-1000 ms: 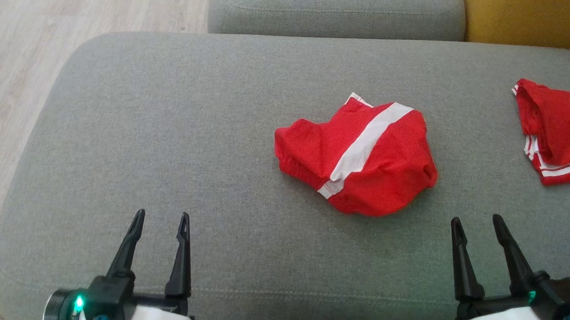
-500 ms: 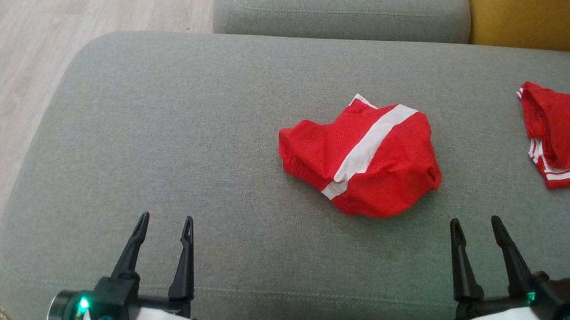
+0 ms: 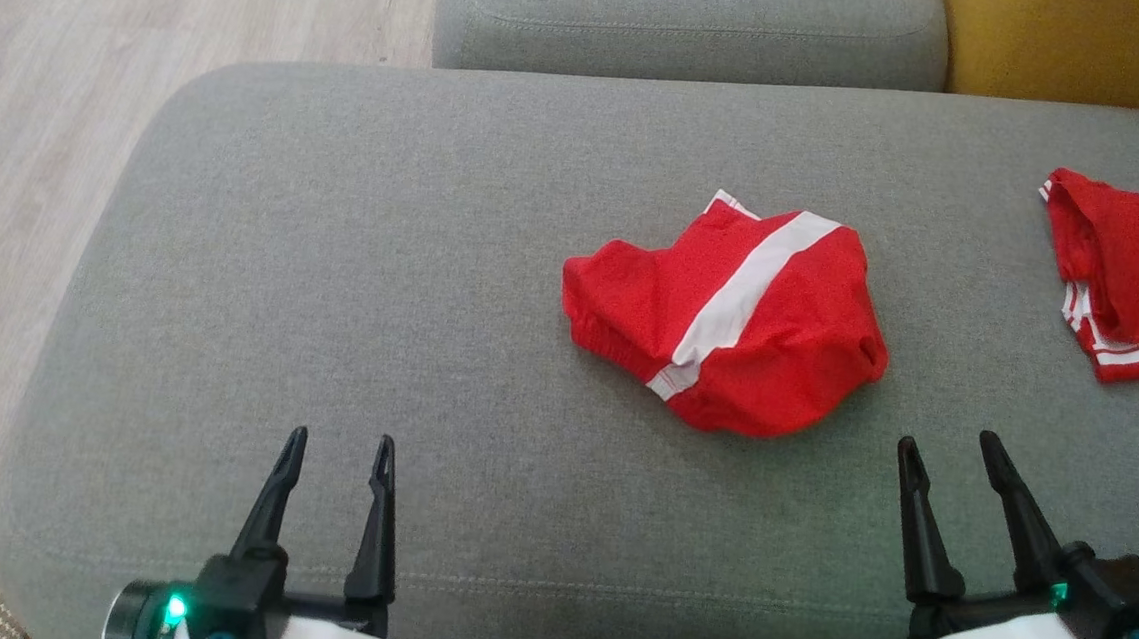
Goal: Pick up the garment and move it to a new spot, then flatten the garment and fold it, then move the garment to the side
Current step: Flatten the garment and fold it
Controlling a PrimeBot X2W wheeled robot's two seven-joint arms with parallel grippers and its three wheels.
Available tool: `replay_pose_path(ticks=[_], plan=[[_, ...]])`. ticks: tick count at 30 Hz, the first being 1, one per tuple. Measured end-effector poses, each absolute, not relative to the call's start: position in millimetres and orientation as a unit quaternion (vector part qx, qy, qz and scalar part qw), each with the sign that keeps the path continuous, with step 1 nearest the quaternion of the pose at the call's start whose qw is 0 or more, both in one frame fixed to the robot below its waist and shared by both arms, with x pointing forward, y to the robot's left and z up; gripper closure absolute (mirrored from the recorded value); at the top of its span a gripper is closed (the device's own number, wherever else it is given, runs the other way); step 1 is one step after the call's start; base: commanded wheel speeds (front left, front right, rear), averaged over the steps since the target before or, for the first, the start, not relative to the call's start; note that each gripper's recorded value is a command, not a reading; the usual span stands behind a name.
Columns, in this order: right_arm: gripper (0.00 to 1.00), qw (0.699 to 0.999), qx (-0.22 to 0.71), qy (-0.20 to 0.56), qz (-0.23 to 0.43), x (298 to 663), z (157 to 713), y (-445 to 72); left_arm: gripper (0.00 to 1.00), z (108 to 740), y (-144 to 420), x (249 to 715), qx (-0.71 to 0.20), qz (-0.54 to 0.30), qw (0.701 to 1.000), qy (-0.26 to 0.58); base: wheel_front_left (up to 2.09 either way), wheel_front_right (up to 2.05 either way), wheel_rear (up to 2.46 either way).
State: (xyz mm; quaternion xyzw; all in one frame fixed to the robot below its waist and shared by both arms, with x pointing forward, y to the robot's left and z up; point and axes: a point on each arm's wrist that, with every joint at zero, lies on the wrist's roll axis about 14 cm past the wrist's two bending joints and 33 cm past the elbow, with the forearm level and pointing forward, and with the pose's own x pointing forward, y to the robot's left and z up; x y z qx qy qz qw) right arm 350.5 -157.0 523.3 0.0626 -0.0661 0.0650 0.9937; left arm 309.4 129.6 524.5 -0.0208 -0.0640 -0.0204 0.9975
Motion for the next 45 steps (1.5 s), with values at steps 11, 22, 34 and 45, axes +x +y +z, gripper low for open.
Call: replay_pose_path(ticks=[11,22,34,45], plan=[[0.00,0.994,0.059,-0.062,0.069,351,521,-154,0.00,512,119,309,-0.053,-0.040,0.997,-0.040,0.00,0.00,0.00],[0.00,0.995,0.040,-0.054,0.076,388,513,-149,0.00,481,31,364,-0.269,-0.211,0.938,0.055,0.00,0.00,0.00],[0.00,0.997,0.022,-0.048,0.050,420,502,-168,0.00,408,-38,391,-0.300,-0.286,0.885,0.212,0.00,0.00,0.00],[0.00,0.999,0.011,-0.021,0.027,423,482,-184,0.00,397,-58,419,-0.333,-0.290,0.864,0.242,0.00,0.00,0.00]])
